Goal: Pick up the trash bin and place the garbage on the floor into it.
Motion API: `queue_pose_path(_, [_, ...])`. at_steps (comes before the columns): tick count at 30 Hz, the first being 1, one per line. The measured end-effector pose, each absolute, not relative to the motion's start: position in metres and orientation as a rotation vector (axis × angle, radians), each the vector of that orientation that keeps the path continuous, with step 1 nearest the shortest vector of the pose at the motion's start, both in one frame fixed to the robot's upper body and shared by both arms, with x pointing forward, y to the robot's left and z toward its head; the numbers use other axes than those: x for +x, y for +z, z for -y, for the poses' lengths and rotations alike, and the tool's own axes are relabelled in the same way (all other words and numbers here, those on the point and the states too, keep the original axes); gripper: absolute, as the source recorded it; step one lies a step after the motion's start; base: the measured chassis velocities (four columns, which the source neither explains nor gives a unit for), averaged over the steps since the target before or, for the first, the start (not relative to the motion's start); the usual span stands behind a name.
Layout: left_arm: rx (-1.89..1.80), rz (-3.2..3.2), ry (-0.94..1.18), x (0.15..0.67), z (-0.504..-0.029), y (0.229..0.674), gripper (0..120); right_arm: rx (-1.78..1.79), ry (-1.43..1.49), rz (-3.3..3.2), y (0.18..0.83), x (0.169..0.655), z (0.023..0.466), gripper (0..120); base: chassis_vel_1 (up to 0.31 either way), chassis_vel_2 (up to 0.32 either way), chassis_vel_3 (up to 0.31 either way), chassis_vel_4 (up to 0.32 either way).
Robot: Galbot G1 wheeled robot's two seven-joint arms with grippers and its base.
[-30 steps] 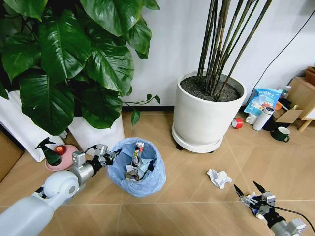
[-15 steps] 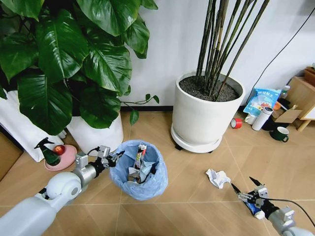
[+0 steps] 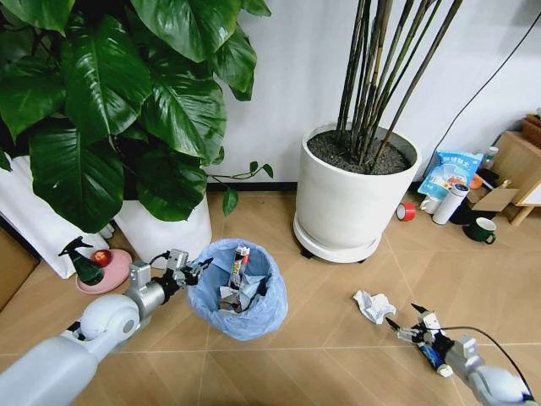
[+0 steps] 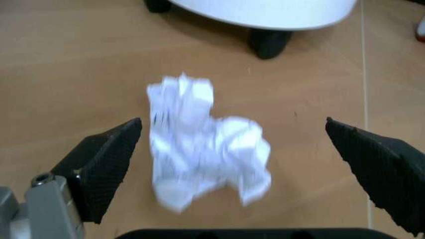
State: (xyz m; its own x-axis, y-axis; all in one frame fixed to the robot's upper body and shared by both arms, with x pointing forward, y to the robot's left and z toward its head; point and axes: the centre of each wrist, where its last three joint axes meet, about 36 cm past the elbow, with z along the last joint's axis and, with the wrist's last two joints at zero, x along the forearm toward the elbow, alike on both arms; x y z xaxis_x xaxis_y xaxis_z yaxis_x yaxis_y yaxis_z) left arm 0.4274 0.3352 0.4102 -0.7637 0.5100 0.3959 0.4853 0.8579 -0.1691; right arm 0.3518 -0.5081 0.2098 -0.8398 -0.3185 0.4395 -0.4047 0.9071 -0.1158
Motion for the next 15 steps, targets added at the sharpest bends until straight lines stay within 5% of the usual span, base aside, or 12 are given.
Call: queue_pose_path(15, [-0.723,2.593,0.074,0.426,-0.337,0.408,0,0.602,0.256,2.557,0.191,0.408,0.482,93,0.0,0.0,0.0,0.0])
